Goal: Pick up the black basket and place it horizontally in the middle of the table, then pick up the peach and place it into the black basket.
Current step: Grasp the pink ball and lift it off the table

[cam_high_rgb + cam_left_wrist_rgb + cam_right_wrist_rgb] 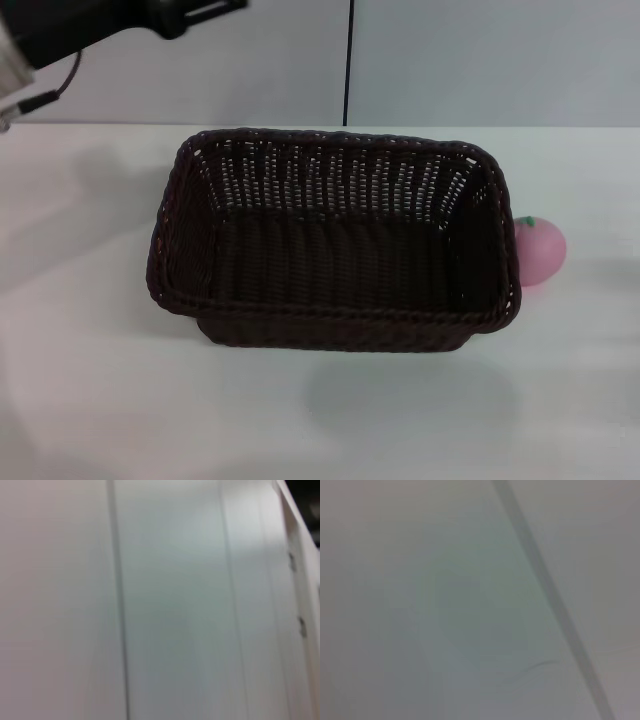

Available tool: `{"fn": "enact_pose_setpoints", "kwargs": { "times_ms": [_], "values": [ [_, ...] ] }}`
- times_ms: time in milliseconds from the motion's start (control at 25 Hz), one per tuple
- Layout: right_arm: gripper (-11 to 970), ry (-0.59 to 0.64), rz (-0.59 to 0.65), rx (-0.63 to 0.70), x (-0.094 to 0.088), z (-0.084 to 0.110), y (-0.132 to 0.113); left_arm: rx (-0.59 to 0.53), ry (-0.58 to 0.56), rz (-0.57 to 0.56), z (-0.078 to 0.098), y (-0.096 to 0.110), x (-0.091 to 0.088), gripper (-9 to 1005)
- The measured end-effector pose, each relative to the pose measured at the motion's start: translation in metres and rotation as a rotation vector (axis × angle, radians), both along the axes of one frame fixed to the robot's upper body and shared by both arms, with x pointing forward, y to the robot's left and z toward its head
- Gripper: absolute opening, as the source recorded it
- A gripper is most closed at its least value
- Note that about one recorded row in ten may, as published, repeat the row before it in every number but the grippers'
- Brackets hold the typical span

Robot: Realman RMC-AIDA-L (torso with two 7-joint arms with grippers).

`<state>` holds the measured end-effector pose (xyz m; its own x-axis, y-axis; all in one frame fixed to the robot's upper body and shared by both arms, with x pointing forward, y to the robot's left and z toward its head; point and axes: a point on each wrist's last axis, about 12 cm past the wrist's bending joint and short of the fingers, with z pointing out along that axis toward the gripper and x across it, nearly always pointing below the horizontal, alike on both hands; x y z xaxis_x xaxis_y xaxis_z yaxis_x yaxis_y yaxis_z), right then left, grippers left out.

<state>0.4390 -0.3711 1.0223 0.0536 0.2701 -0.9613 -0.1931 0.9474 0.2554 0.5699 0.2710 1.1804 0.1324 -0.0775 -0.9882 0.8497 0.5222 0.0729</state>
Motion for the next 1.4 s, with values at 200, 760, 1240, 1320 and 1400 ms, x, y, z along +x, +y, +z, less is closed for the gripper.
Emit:
{"fn": "enact_pose_setpoints", "kwargs": {
  "times_ms": [200, 760, 1240, 1320, 1400],
  "values": [
    [695, 0.069, 0.222, -0.120, 0.003, -0.001, 0.009, -0.130, -0.020, 0.037, -0.017, 0.014, -0.018, 802],
    [673, 0.233, 0.485, -0.253, 0.025, -0.012, 0.033, -0.368, -0.046, 0.255, -0.051, 0.042, -0.037, 802],
    [640, 0.292, 0.558, -0.315, 0.044, -0.017, 0.052, -0.378, -0.044, 0.256, -0.052, 0.043, -0.039, 802],
    [634, 0.299, 0.564, -0.320, 0.046, -0.018, 0.054, -0.383, -0.035, 0.256, -0.054, 0.043, -0.040, 802],
    [629, 0.303, 0.564, -0.319, 0.047, -0.018, 0.055, -0.384, -0.034, 0.256, -0.054, 0.043, -0.040, 802]
  ]
}}
